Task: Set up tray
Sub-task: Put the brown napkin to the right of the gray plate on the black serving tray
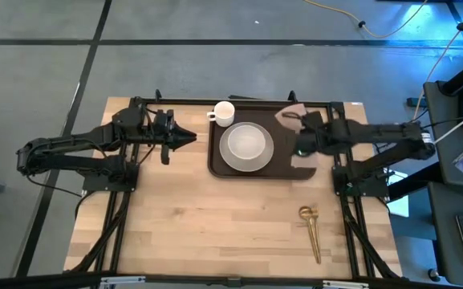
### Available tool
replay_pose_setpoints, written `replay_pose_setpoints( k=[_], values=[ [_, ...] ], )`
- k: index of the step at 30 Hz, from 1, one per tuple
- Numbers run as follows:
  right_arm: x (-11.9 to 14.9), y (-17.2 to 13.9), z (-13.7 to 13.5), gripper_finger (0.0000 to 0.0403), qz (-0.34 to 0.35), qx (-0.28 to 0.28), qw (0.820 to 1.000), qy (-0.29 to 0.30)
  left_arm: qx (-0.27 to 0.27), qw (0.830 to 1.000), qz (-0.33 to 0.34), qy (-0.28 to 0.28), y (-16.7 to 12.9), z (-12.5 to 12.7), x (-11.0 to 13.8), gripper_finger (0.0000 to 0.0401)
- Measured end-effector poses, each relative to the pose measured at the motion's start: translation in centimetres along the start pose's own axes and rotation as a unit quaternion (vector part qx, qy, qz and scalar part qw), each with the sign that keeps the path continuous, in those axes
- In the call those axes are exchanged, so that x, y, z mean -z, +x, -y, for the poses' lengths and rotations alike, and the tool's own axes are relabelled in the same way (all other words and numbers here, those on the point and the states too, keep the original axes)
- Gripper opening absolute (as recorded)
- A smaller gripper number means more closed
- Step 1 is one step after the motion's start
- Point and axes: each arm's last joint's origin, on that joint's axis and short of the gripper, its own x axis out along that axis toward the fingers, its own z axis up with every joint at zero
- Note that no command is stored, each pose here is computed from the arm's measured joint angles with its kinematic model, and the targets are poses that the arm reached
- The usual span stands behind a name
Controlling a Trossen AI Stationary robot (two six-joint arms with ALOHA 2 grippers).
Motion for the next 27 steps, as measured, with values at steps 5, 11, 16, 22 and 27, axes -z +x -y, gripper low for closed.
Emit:
replay_pose_setpoints(
  k=[5,11,16,22,27],
  values=[
    [-1.3,4.1,0.3,0.0000,-0.031,-0.010,0.999,0.024,-0.002,1.000,-0.007,-0.001,0.0,0.0,0.1,0.0058],
    [-1.2,9.2,0.8,0.0000,-0.060,-0.034,0.996,0.064,-0.003,1.000,-0.013,-0.002,0.0,-0.1,0.2,0.0058],
    [0.3,13.0,1.5,0.0000,-0.076,-0.055,0.992,0.090,-0.003,1.000,-0.013,-0.001,0.0,-0.1,0.3,0.0058],
    [2.0,16.3,2.9,0.0000,-0.084,-0.060,0.987,0.120,-0.005,1.000,-0.017,0.015,0.0,-0.1,0.3,0.0058],
    [3.1,17.5,3.5,0.0000,-0.090,-0.059,0.986,0.128,-0.017,0.999,-0.026,0.011,-0.1,-0.5,0.5,0.0058]
  ],
)
